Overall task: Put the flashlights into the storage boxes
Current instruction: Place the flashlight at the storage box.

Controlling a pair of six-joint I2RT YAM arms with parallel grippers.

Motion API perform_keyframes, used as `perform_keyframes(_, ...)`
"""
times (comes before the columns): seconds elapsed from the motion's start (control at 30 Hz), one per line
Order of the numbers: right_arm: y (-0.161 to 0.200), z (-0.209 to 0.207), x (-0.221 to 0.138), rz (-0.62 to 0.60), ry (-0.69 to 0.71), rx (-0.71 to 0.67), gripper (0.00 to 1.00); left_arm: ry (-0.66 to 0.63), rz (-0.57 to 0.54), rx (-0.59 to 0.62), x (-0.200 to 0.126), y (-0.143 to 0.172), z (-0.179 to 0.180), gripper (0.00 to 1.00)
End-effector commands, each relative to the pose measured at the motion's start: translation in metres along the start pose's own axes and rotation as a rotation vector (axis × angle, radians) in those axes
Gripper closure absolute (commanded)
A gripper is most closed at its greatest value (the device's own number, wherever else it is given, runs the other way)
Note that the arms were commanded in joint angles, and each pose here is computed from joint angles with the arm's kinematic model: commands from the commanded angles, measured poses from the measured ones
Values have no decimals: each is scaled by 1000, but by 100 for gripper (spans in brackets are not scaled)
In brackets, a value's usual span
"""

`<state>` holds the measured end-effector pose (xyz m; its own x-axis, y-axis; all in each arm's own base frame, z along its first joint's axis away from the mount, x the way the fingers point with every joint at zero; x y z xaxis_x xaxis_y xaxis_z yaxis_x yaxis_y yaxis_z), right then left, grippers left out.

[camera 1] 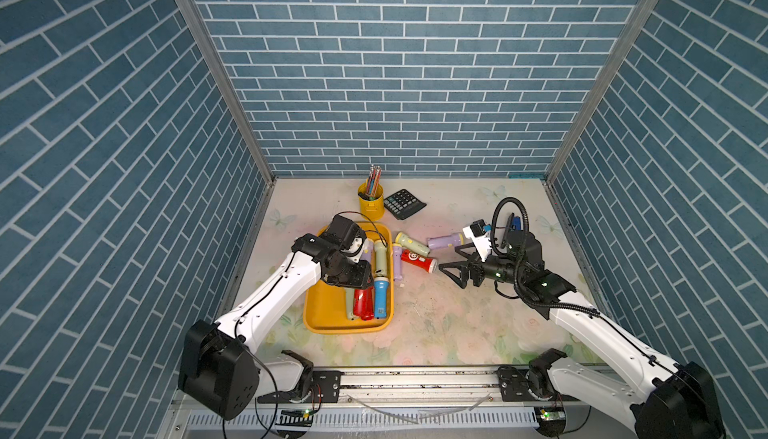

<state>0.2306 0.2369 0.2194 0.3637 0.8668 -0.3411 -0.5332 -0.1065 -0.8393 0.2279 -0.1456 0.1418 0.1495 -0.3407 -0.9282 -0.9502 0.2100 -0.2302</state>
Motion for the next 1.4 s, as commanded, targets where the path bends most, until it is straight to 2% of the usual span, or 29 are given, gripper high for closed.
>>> perform_keyframes(0.0,5,-2,-2,-4,10,10,1,-93,76,-88,-6,14,29,69)
perform_keyframes(0.07,7,-2,-1,0,10,12,1,-108,99,-116,-6,13,39,69)
perform_keyframes(0.23,11,-2,-1,11,8,17,1,-237,196,-144,1,16,67,68)
perform_keyframes(0.57,19,-4,-3,25,18,20,1,-320,259,-216,22,20,90,67)
perform_keyframes(1.07,25,-6,-1,41,15,29,1,-255,293,-290,56,31,91,63)
perform_keyframes(1.37,23,-7,-1,34,22,30,1,-247,272,-287,61,26,91,48)
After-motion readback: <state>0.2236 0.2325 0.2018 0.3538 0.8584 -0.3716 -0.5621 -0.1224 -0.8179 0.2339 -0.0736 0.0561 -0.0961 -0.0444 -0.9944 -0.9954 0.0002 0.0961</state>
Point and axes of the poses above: each gripper's point midway between its finger pads, its own x axis out along the fingers, its own z axis along the line the jaws close on, y = z × x, the point moved 1 cm from there along -x, back along the fingers, and after that the axes turned 3 degrees about x, right-handed, at the moved point
